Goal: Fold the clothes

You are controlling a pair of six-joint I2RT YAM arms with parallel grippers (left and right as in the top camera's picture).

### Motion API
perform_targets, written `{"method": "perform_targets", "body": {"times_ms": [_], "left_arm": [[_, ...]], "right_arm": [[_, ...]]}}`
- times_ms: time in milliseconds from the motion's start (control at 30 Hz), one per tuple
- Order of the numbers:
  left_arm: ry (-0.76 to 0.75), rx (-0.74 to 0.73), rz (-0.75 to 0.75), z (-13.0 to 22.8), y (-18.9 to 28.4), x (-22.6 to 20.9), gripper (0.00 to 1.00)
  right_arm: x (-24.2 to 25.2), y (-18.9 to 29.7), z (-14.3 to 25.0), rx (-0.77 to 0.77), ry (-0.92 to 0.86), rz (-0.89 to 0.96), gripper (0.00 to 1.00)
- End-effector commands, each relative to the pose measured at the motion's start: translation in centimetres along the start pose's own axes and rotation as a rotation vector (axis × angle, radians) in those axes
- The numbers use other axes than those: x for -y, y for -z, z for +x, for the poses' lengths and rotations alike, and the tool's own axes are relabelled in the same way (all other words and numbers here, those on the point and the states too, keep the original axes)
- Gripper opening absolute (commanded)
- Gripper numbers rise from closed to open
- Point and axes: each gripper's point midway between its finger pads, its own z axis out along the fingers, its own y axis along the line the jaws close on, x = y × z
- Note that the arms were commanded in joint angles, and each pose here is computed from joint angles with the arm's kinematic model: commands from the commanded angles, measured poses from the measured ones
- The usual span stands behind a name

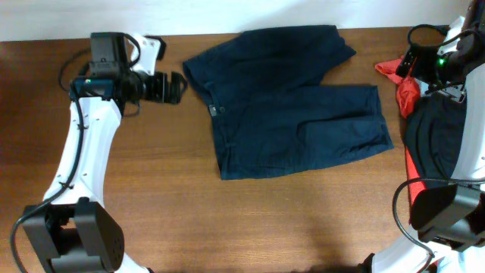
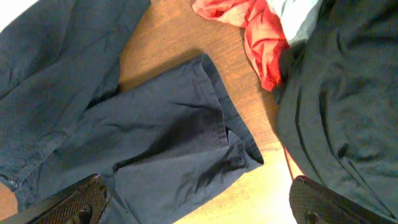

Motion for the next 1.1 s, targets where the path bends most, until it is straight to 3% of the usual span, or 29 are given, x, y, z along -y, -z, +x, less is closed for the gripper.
{"method": "perform_targets", "body": {"times_ms": [0,200,333,533,633,900,1067], "left_arm": [[0.200,-0.107,0.000,3.0,0.4,0.8,0.99],[0.252,-0.165,0.070,6.0,-2.3,3.4,0.99],[0.205,-0.134,0.099,6.0,-4.6,6.0,0.91],[0.128,-0.100,0.022,6.1,-7.3,6.9,0.85],[0.175,-0.128,0.024,6.9,-8.9,7.1,0.85],[0.231,-0.186,0.274,8.9,-13.4,10.2,0.85],[0.293,-0.207,0.283,9.9,-15.5,9.9,0.85]], "right_arm": [[0.2,0.0,-0.1,0.003,0.008,0.009,0.98],[0.2,0.0,-0.1,0.003,0.009,0.009,0.98],[0.2,0.0,-0.1,0.003,0.008,0.009,0.98],[0.2,0.0,-0.1,0.003,0.009,0.009,0.98],[0.2,0.0,-0.1,0.003,0.008,0.009,0.98],[0.2,0.0,-0.1,0.003,0.008,0.009,0.98],[0.2,0.0,-0.1,0.003,0.008,0.009,0.99]]}}
